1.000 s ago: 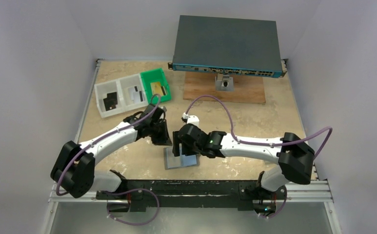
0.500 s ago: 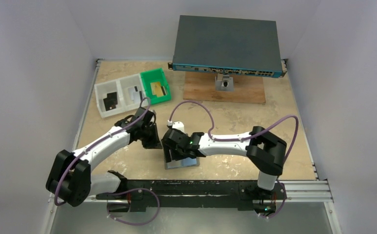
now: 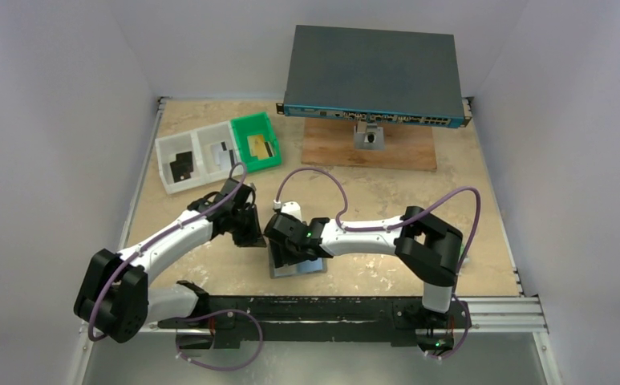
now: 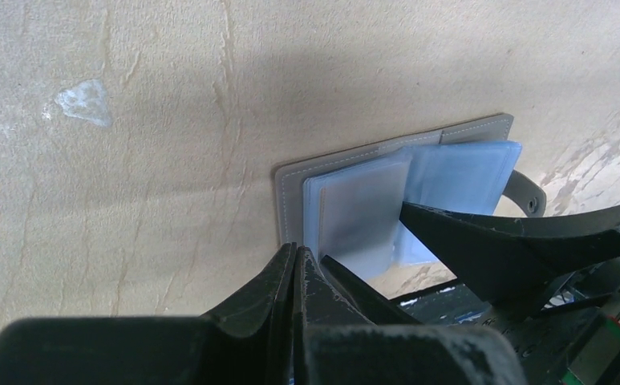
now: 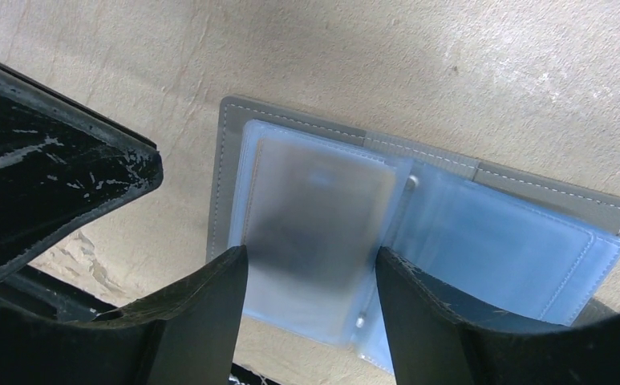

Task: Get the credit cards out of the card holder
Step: Remove the credit card from the card holder.

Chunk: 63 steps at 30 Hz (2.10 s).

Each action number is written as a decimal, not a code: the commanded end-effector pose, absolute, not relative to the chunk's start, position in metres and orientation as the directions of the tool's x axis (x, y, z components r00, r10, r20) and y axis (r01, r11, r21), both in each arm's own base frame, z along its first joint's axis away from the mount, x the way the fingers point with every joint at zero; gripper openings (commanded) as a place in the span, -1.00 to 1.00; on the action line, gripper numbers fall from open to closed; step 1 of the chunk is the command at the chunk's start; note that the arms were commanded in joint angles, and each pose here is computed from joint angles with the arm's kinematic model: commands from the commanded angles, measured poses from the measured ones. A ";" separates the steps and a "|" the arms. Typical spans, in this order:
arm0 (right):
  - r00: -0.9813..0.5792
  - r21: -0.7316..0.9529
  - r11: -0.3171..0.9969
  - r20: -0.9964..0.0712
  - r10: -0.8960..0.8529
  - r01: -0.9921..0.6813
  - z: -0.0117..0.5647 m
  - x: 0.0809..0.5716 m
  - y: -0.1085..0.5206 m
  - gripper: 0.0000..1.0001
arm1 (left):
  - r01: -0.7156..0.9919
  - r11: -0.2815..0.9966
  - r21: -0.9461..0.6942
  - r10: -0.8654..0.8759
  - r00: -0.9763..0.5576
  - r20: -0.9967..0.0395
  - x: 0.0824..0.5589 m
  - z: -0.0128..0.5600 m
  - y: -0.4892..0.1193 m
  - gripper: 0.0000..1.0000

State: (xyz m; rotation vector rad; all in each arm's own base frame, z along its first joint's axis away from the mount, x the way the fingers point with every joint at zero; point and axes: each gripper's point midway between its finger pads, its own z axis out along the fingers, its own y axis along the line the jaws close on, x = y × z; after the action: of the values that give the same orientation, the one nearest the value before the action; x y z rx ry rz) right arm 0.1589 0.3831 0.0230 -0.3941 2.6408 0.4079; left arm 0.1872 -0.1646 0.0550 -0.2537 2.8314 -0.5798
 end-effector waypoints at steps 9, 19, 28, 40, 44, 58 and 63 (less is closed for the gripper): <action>-0.890 0.309 0.887 -0.409 -0.203 -0.344 0.009 0.141 0.390 0.02 | -0.096 0.889 -0.447 -0.201 -0.960 -0.194 0.187 0.054 -0.171 -1.00; -0.899 0.314 0.889 -0.391 -0.198 -0.333 0.000 0.138 0.387 -0.50 | -0.095 0.886 -0.454 -0.191 -0.967 -0.170 0.182 0.048 -0.175 -1.00; -0.928 0.376 0.883 -0.342 -0.149 -0.281 -0.012 0.140 0.373 -0.90 | -0.117 0.902 -0.415 -0.199 -0.967 -0.161 0.171 0.035 -0.163 -1.00; -0.967 0.598 0.773 -0.242 -0.076 -0.210 -0.016 0.136 0.376 -0.95 | -0.099 0.932 -0.350 -0.148 -0.982 -0.118 0.157 0.017 -0.173 -1.00; -0.974 0.619 0.763 -0.221 -0.058 -0.186 -0.018 0.137 0.371 -0.95 | -0.104 0.935 -0.340 -0.156 -0.979 -0.129 0.153 0.016 -0.174 -1.00; -0.979 0.638 0.753 -0.196 -0.046 -0.163 -0.020 0.135 0.373 -0.95 | -0.171 0.928 -0.331 -0.231 -0.961 -0.152 0.141 0.027 -0.164 -1.00; -0.980 0.637 0.754 -0.195 -0.046 -0.163 -0.019 0.135 0.373 -0.95 | -0.167 0.920 -0.353 -0.218 -0.970 -0.107 0.134 0.017 -0.176 -1.00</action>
State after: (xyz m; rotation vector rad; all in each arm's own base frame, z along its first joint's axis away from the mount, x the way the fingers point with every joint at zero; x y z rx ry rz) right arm 0.1496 0.3965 0.0141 -0.1681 2.6610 1.1731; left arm 0.1400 -0.1673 0.0238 -0.2741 2.9070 -0.4937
